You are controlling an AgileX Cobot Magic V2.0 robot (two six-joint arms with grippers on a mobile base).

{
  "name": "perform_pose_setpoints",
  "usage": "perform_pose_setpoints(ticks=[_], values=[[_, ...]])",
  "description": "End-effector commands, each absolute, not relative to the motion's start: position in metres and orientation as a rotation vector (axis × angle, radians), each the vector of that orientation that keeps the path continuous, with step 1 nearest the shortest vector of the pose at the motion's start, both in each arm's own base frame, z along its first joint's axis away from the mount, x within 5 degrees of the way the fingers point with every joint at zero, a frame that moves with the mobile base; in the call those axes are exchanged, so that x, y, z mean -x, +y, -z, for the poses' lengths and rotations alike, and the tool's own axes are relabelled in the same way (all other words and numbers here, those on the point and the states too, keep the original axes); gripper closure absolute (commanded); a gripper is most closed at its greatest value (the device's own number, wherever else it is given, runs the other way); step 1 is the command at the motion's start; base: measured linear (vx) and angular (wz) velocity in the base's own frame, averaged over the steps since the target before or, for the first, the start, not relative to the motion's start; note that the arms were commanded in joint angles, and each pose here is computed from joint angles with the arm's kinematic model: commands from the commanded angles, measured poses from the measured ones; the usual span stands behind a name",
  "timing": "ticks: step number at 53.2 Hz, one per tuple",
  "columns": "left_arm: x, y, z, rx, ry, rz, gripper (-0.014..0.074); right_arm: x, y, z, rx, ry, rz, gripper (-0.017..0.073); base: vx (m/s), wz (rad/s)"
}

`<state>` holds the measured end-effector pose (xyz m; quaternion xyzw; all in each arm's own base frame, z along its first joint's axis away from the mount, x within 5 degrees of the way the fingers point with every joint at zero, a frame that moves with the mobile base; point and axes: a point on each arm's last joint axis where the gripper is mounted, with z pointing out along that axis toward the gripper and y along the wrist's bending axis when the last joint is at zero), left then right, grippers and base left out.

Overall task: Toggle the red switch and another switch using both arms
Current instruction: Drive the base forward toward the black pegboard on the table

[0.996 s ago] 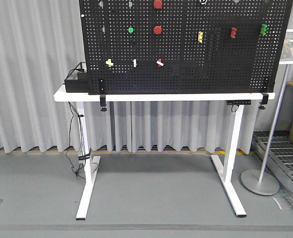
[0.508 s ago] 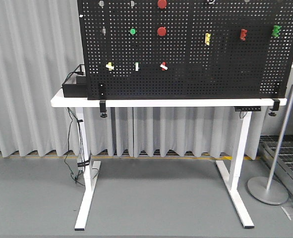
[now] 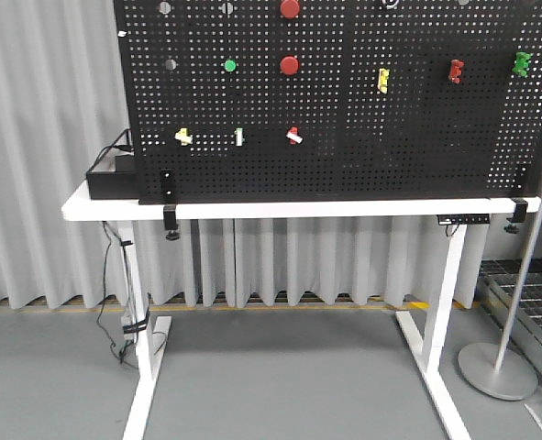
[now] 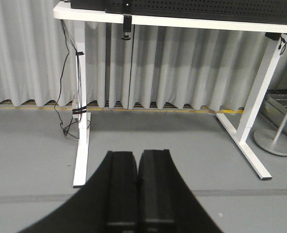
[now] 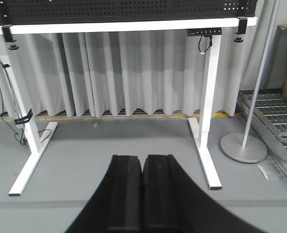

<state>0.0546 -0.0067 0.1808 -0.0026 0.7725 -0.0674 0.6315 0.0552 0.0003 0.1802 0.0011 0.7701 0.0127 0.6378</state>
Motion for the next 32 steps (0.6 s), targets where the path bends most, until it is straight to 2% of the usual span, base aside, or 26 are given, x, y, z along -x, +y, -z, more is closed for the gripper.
perform_pose_setpoints(ticks=[1, 32], values=[[-0.0558, -0.0060, -0.1818, 0.022, 1.699, 0.158, 0.0591, -0.0559, 0.0004, -0.1864, 0.008, 1.671, -0.018, 0.0566, 0.27, -0.06], [-0.0558, -0.0060, -0.1818, 0.022, 1.699, 0.158, 0.0591, -0.0559, 0.0004, -0.1864, 0.008, 1.671, -0.018, 0.0566, 0.35, -0.03]])
